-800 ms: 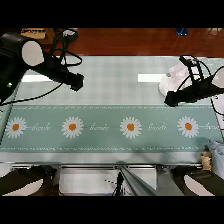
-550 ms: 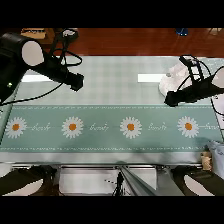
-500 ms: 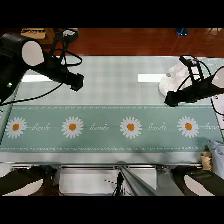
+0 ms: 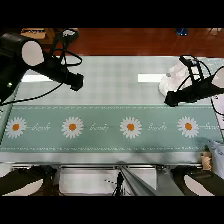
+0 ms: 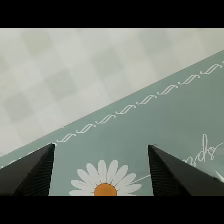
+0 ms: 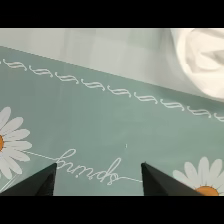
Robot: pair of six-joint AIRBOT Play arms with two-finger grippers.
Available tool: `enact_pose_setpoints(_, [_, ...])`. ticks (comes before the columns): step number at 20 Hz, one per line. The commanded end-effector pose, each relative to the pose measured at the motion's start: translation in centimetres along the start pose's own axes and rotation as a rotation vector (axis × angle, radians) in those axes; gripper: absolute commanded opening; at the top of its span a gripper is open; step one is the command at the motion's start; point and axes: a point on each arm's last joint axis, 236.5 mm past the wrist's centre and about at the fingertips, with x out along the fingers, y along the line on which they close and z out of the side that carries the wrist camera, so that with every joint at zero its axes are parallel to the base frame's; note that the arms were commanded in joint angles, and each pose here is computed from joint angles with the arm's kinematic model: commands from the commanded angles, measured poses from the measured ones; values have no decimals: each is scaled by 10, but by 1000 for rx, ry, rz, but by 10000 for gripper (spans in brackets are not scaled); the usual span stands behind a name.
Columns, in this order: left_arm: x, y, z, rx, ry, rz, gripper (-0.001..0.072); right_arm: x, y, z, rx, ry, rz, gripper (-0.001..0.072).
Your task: Fold the shirts.
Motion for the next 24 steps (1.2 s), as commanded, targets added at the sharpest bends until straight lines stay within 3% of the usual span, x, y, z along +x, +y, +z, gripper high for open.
enact_pose_setpoints(1, [2, 1, 17, 6, -67, 4, 678, 0, 0, 25, 5, -102, -1, 603])
enact_pose_setpoints(7, [17, 1, 27, 7, -84, 5, 677, -3, 5, 47, 20, -195, 24, 589])
enact_pose_setpoints(10, [29, 4, 35, 4, -101, 11, 677, -24, -51, 106, 16, -454, -208, 572])
enact_pose_setpoints(13, [38, 8, 32, -3, -80, 13, 677, -56, -142, 145, 224, -674, -419, 572])
enact_pose_setpoints(18, [39, 6, 26, -9, -56, 2, 677, 12, -243, 134, 456, -533, -428, 580])
enact_pose_setpoints(24, [39, 5, 19, -8, -26, 0, 677, 118, -257, 105, 465, -329, -385, 604])
